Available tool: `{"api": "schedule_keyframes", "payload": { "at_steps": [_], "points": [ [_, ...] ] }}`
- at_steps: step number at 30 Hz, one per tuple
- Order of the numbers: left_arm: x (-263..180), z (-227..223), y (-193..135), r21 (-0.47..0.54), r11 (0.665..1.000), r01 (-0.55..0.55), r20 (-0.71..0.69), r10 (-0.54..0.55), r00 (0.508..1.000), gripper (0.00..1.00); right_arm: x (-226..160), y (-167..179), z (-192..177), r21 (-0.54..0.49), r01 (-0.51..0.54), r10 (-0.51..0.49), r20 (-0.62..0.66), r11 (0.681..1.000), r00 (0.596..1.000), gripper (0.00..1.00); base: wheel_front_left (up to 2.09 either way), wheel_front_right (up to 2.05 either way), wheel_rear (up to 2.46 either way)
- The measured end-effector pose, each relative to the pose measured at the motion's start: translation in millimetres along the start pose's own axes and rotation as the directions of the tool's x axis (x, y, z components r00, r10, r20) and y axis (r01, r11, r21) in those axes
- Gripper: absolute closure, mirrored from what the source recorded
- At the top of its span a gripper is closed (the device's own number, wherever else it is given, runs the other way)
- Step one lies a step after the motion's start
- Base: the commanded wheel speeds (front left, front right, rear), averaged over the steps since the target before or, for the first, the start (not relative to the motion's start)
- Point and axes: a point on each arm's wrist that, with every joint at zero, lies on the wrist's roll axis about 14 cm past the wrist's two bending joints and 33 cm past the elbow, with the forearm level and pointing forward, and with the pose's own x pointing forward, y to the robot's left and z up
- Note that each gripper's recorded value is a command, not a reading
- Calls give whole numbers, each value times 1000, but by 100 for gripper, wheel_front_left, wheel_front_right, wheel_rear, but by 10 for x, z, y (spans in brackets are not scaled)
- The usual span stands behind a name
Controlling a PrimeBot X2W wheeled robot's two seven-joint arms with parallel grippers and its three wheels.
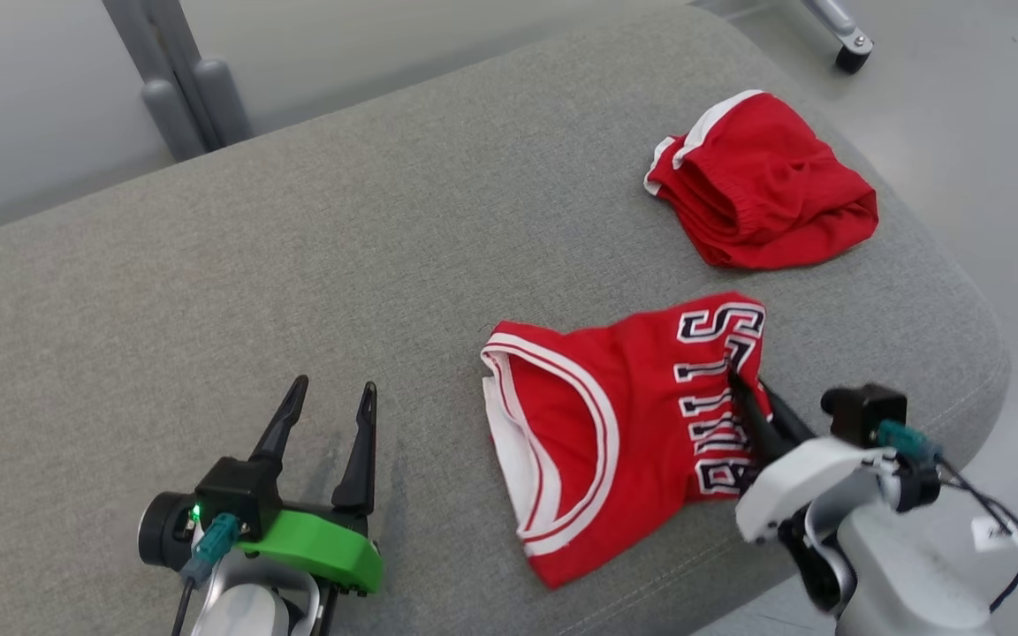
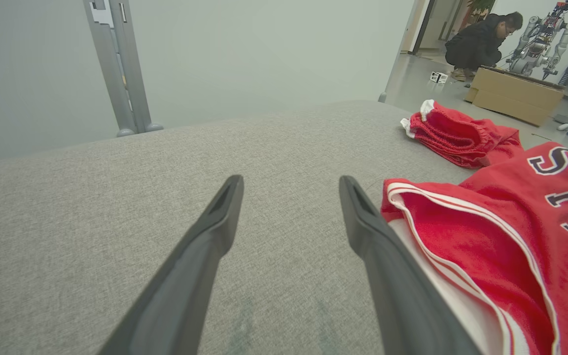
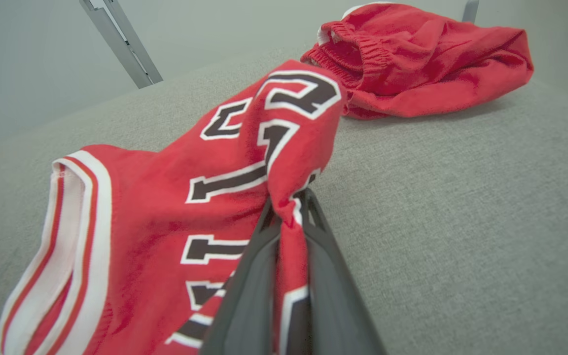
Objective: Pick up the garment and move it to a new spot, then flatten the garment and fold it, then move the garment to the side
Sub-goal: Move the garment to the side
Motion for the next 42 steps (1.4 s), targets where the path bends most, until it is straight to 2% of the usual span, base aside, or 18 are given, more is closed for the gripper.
{"api": "schedule_keyframes", "payload": {
  "at_steps": [6,11,14,20,26,27,28,29,34,37,40,42],
  "points": [
    [72,-5,168,13,1000,-27,9,27,1000,0,509,-162,679,-148,-4,21,114,989,993,100,0,0,0],
    [28,-127,473,11,995,-102,-15,102,995,0,951,-285,1037,-293,0,40,131,956,991,100,0,0,0],
    [-15,-190,645,6,990,-144,-25,144,989,0,1188,-454,1214,-350,36,12,135,936,991,100,0,0,0],
    [-104,-300,895,8,978,-206,-48,207,977,0,1461,-961,1389,-410,155,-111,131,899,985,100,0,0,0],
    [-194,-364,1102,26,965,-259,-63,261,963,0,1587,-1353,1282,-473,229,-222,72,851,972,100,0,0,0],
    [-207,-376,1135,30,963,-267,-66,269,961,0,1607,-1390,1243,-480,235,-235,60,845,970,97,0,0,0],
    [-221,-386,1166,34,961,-275,-68,276,959,0,1623,-1436,1222,-480,247,-253,54,841,966,45,0,0,0],
    [-240,-399,1195,36,958,-283,-72,285,956,0,1635,-1478,1195,-486,256,-268,46,835,962,0,0,0,0],
    [-336,-399,1331,48,945,-325,-75,328,942,0,1629,-1642,1020,-461,307,-343,7,832,939,0,0,0,0],
    [-373,-370,1370,46,939,-340,-69,342,937,0,1618,-1639,1030,-472,311,-341,23,825,940,0,0,0,0],
    [-417,-319,1383,47,935,-352,-59,354,933,0,1644,-1460,1042,-443,298,-304,59,845,951,0,0,0,0],
    [-457,-281,1398,45,930,-365,-52,367,929,0,1706,-1183,1058,-422,258,-242,92,869,966,0,0,0,0]
  ]
}}
